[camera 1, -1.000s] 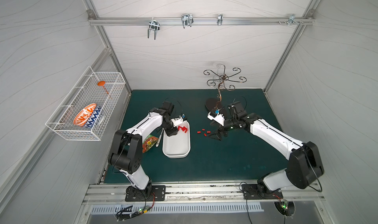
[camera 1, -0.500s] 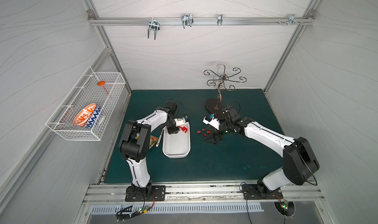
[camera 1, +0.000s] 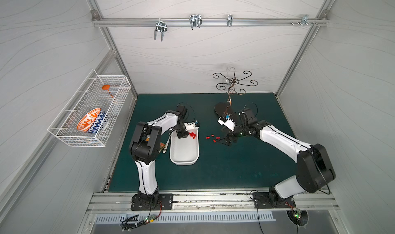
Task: Take the screw protection sleeves out of the storage box
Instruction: Pick up the screw protection sleeve from the storage box.
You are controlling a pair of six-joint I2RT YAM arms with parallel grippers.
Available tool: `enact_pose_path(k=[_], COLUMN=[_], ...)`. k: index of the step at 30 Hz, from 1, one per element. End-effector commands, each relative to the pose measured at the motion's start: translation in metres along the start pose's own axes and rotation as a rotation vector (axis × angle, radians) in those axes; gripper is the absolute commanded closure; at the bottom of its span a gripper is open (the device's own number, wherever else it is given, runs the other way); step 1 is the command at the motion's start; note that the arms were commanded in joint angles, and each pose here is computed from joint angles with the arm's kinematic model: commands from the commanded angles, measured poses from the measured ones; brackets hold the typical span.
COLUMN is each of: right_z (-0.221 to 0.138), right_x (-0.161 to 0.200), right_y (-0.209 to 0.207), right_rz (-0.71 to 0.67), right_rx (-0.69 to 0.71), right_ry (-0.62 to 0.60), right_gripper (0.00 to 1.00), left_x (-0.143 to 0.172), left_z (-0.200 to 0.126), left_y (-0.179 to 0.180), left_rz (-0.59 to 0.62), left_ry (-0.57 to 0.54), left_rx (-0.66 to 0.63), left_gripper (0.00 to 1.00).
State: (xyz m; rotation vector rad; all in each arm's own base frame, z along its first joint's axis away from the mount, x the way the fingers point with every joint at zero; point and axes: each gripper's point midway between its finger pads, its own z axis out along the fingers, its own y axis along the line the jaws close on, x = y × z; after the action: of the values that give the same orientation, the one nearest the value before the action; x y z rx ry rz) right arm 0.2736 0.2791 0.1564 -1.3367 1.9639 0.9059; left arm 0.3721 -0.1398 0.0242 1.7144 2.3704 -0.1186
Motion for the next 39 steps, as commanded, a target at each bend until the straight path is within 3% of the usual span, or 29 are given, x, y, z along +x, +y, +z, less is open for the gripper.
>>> enact_pose_path(k=[1,4,12,25,33,39], right_z=[-0.005,-0.005,-0.006,-0.019,-0.04,-0.058], right_x=[-0.005,-0.004,-0.005,-0.008,-0.012,-0.007], right_y=[0.005,0.004,0.003,-0.006,-0.017,-0.026], right_rz=[0.0,0.004,-0.002,0.0,0.037,0.043], right_rx=[-0.014,-0.015,-0.008,0.027,0.061,0.107], right_ry=[-0.023,-0.019,-0.019,-0.04,-0.074,-0.025], right_gripper=[0.01,0.01,0.01,0.01,0.01,0.01], left_x=[-0.005,-0.002,0.002,-0.008,-0.033,-0.055], left_z=[0.002,0.005,-0.001,-0.061,-0.103,-0.123], left_y=[0.0,-0.002,-0.005,-0.032,-0.059,-0.068], left_rz=[0.012,0.014,0.015,-0.076,-0.131,-0.113], left_ry=[0.004,0.015,0.02,-0.123,-0.255,-0.316], left_rx=[0.018,0.023,0.011,-0.007,0.07,0.079], left_gripper=[0.75,0.85,1.0,1.0,1.0,1.0])
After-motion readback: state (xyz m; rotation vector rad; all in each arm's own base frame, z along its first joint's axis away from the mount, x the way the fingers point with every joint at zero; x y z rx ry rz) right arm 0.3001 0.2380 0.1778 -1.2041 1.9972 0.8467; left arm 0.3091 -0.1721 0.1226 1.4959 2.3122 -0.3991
